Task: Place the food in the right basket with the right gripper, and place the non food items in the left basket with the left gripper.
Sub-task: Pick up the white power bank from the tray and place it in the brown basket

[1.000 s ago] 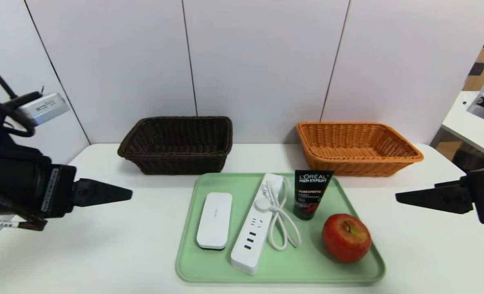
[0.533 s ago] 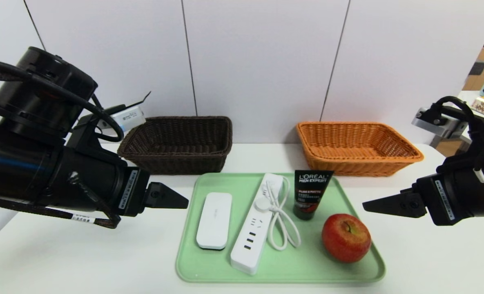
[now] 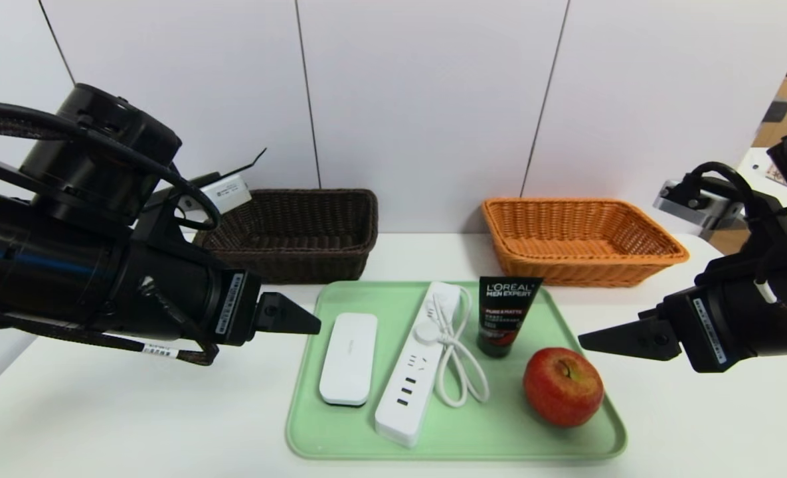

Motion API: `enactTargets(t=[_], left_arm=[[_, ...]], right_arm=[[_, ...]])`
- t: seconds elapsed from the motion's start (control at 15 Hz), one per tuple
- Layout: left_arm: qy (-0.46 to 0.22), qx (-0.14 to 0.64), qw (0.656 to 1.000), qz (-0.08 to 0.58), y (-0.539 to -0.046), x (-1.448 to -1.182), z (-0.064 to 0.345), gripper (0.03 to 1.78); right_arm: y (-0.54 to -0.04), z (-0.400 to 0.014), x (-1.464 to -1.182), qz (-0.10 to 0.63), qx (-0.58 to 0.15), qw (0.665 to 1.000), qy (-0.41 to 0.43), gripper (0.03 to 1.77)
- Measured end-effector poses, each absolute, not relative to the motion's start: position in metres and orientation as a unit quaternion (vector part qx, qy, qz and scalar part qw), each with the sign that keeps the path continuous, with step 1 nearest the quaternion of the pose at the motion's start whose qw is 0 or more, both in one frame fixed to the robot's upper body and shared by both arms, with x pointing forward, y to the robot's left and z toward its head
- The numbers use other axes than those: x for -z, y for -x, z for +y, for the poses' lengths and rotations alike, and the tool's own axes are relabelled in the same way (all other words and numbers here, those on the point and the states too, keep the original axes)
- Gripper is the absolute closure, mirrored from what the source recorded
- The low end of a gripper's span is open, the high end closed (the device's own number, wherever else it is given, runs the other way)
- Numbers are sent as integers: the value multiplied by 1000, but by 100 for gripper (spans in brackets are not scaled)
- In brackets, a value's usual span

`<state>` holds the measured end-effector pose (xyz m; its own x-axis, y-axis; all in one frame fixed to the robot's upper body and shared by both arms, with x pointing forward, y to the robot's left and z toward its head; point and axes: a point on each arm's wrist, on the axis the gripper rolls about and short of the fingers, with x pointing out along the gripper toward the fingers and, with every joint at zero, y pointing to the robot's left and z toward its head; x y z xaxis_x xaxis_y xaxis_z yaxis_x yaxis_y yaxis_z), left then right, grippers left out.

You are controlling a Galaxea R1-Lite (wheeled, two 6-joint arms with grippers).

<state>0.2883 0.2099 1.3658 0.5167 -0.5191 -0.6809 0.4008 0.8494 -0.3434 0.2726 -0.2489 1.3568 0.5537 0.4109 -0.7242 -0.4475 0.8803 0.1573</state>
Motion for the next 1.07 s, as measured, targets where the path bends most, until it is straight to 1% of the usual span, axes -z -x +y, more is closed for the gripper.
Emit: enactTargets(t=[0.2,0.33,0.47,0.73,0.93,1.07], left_arm=[[53,267,869,413,-294,-1361,194,12],[41,245,872,422,-300,-1355,180,12],[49,218,875,430,-309,-1351,163,12],[46,133,887,440,-326,-1335,134,12],[58,116,884,450,-336,-1327,116,12],[52,107,883,454,-340,-1318,104,12]], right_arm=[[-276,-245,-1358,403,-249,880,26,10],[-279,-243,-1359,402,-250,881,27,10],[-282,-241,-1359,402,-250,880,27,10],[-287,-239,-1357,404,-233,884,38,10],[-292,-236,-1356,394,-233,888,38,10],[-293,-235,-1355,396,-233,887,38,10]])
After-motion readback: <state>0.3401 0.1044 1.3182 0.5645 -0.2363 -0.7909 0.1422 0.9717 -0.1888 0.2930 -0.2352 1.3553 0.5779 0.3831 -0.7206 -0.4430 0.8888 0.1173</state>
